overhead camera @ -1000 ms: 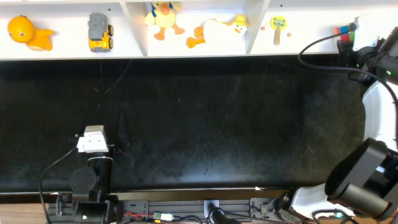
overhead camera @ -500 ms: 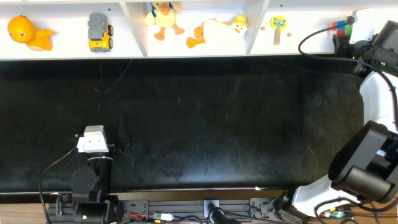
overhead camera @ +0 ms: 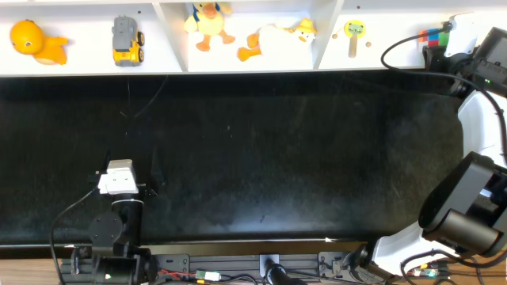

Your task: Store Toys

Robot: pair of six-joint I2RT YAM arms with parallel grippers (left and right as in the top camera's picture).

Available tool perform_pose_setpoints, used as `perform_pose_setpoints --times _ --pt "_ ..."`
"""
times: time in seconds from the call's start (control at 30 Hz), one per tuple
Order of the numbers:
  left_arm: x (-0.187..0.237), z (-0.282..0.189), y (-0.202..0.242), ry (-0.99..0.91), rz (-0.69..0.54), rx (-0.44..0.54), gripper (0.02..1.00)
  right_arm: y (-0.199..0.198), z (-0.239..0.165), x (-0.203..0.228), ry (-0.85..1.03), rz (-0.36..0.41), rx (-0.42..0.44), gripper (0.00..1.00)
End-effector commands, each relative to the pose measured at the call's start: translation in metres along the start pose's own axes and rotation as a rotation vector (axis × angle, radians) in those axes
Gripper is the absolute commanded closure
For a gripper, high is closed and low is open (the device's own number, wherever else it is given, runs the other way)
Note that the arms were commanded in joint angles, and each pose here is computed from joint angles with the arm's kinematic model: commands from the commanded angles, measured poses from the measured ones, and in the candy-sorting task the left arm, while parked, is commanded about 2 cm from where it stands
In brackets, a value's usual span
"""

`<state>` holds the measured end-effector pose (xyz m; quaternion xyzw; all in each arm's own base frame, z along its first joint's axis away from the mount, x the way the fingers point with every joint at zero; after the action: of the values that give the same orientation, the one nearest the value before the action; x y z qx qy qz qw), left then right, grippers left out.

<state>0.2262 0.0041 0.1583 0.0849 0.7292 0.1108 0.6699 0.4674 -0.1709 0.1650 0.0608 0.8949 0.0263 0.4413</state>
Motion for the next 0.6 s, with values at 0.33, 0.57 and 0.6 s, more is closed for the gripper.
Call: perform_pose_setpoints --times 0.33,0.57,0.6 --pt "-0.0011 -0.0005 -0.0001 -0.007 0.019 0.0 0.02 0.0004 -0.0016 -0.0129 -0.019 0.01 0.008 0.542" --pt "-0.0011 -0.0005 -0.0001 -0.007 0.019 0.0 0.02 0.0004 -0.0016 -0.0126 -0.018 0.01 0.008 0.275" --pt "-0.0011 -0.0005 -0.0001 -0.007 0.019 0.0 0.023 0.0004 -0.0016 -0.0126 -0.018 0.01 0.008 0.246"
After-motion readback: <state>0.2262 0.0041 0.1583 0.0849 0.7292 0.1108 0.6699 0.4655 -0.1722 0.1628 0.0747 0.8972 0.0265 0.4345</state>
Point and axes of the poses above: each gripper's point midway between its finger pads, its own z axis out along the fingers, its own y axis along the line the jaws close on, x = y × z, the point moved 2 cm from there along -z, back along the fingers, and after that the axes turned 15 degrees about z, right-handed, at the moved point
